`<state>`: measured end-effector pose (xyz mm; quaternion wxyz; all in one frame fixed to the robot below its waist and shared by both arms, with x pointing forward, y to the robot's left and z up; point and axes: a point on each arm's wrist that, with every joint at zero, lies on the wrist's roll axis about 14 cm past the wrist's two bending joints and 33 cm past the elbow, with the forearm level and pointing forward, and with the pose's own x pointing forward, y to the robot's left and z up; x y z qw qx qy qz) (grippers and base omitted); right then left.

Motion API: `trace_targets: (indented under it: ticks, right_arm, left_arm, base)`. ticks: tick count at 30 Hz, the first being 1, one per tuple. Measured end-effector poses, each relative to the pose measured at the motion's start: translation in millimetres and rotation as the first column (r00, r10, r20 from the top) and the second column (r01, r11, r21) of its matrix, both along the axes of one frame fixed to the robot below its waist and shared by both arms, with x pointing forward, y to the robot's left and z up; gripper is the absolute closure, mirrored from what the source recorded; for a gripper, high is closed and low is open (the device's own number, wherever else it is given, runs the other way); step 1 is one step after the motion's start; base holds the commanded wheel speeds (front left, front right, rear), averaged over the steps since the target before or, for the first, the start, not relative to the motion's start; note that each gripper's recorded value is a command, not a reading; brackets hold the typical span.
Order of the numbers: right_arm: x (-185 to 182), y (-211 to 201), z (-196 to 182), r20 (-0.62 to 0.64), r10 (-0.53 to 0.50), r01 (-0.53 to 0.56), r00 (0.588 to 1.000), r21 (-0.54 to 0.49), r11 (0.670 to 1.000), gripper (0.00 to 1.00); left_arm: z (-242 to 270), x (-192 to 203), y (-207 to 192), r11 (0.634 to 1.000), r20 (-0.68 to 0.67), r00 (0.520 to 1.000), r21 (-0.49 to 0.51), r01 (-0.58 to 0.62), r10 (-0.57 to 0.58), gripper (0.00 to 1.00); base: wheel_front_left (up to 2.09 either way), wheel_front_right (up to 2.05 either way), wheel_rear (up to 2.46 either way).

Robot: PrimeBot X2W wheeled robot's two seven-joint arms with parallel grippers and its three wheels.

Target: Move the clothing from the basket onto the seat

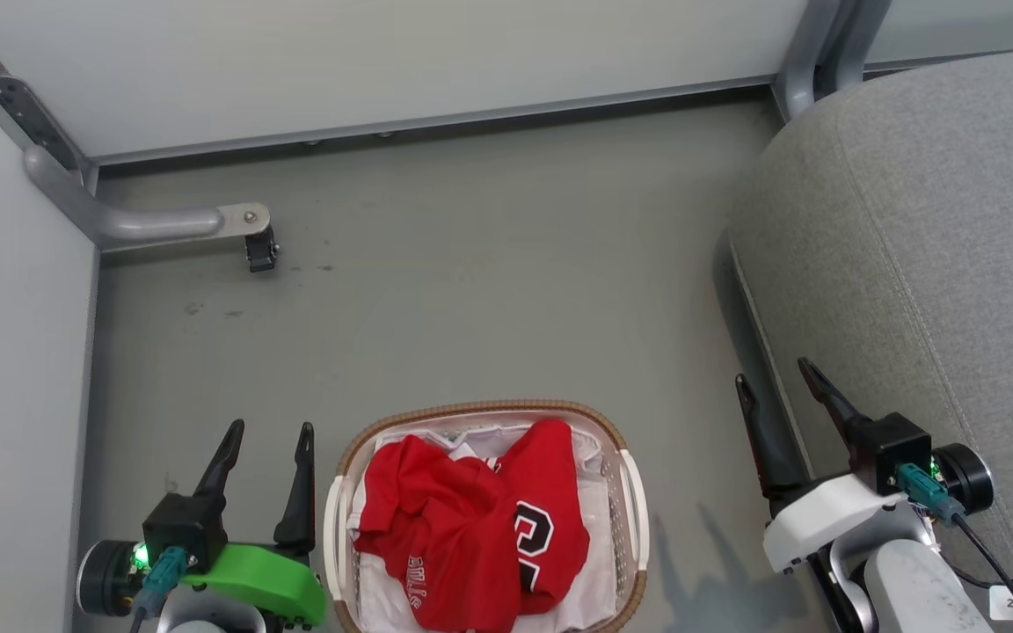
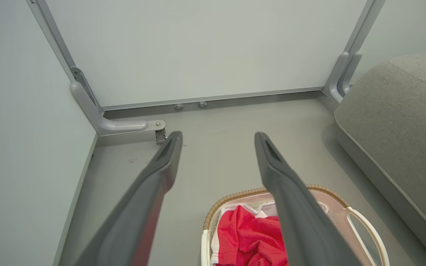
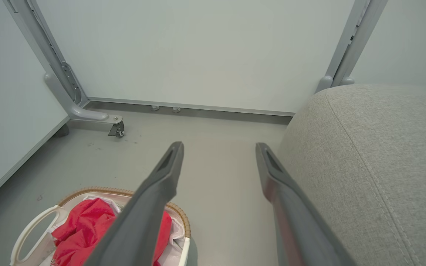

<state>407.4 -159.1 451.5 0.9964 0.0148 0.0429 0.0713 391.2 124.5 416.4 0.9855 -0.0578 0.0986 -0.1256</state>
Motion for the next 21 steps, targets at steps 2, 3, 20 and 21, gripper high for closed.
trace_targets:
  ticks: [2,3,20,21]
  right_arm:
    - [3.4,0.5,-4.9,-0.011,0.001,-0.001,1.000,-0.005,1.000,0.00]
    - [6.0,1.1,-6.8,-0.015,0.003,-0.003,1.000,-0.006,1.000,0.00]
    - [46.1,-1.8,-41.4,-0.059,-0.006,0.006,0.998,0.001,1.000,0.00]
    - [47.4,-2.6,-44.0,-0.063,-0.008,0.009,0.998,0.003,1.000,0.00]
  left_arm:
    - [-5.6,4.6,-4.7,1.000,-0.014,1.000,-0.011,0.008,-0.009,0.00]
    - [-8.2,7.7,-9.1,1.000,-0.019,1.000,-0.017,0.020,-0.021,0.00]
    - [-94.3,26.9,-69.6,0.972,-0.232,0.946,-0.111,0.206,-0.227,0.00]
    - [-102.0,27.0,-68.9,0.973,-0.255,0.942,-0.124,0.194,-0.220,0.00]
  base:
    - [0.00,0.00,0.00]
    - [0.00,0.00,0.00]
    - [0.00,0.00,0.00]
    - [0.00,0.00,0.00]
